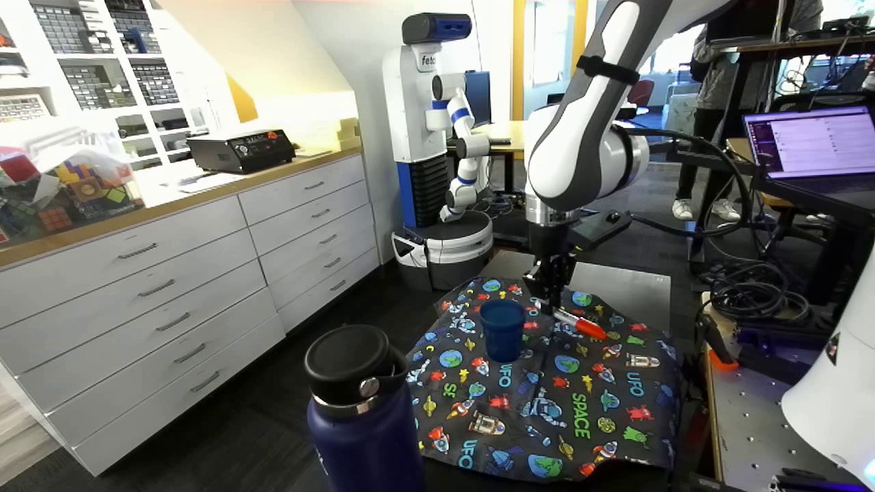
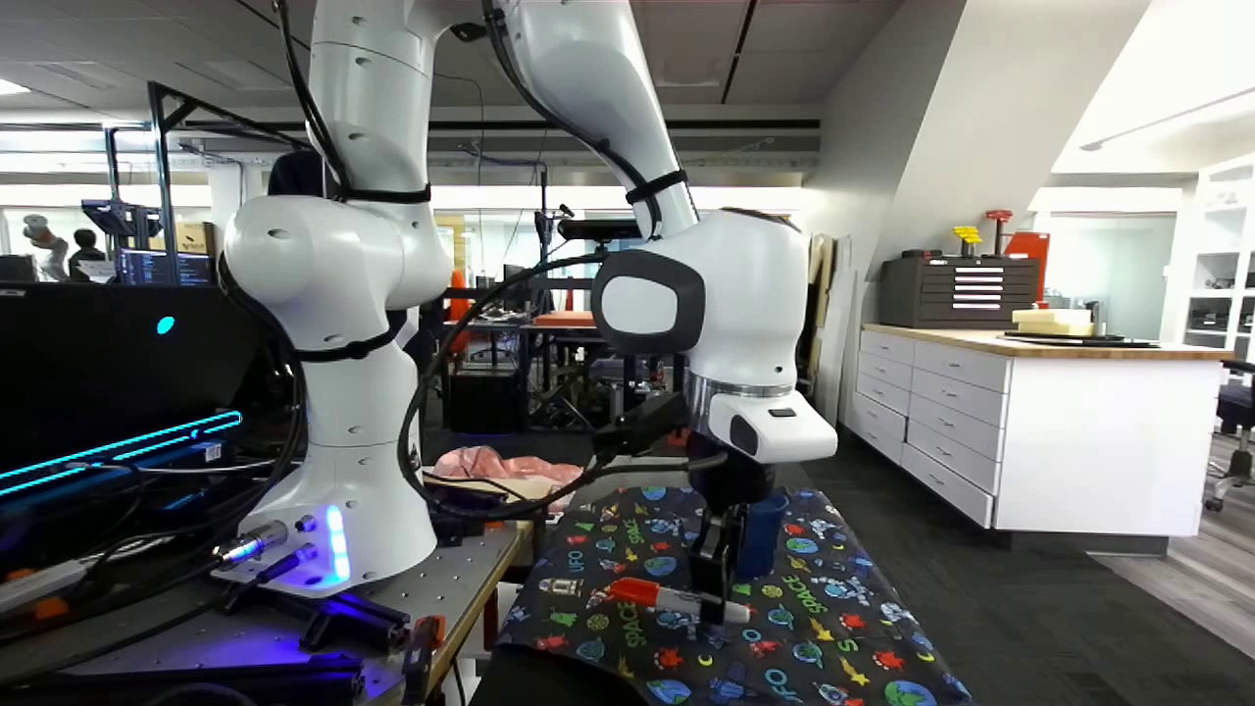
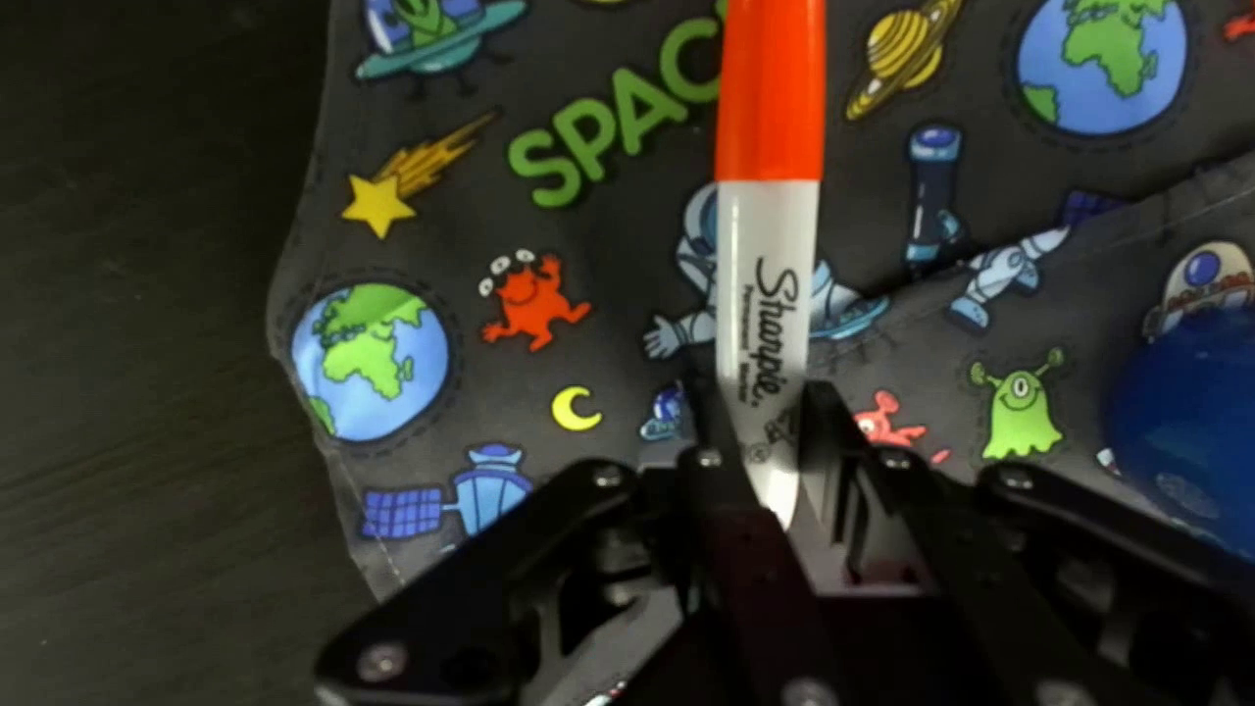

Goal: Put the pen in the cup

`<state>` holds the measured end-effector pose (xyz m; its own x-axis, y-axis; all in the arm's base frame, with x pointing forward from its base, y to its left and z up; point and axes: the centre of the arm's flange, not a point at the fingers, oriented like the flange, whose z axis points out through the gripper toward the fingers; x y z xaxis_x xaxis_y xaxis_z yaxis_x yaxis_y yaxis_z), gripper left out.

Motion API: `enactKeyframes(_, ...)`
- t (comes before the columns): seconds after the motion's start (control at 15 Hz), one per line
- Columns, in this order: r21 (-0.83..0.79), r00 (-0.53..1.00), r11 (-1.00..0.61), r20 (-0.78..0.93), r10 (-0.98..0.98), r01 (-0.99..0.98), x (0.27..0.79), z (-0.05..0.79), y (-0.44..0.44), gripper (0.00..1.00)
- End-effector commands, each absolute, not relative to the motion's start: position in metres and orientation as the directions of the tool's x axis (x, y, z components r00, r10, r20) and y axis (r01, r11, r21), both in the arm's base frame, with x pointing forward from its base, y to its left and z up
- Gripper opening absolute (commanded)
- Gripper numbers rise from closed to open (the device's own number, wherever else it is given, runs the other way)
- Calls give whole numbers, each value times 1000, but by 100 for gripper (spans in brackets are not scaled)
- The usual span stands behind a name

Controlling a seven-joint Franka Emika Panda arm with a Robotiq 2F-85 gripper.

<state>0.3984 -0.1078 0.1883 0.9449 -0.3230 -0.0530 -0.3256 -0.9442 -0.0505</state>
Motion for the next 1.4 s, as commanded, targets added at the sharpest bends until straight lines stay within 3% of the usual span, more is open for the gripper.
enactKeyframes(0.0, -31, 942, -942, -11, -335, -335, 401, 219, -108, 7)
enactKeyframes(1.33, 42, 931, -953, 231, -282, -299, 413, 278, -106, 7)
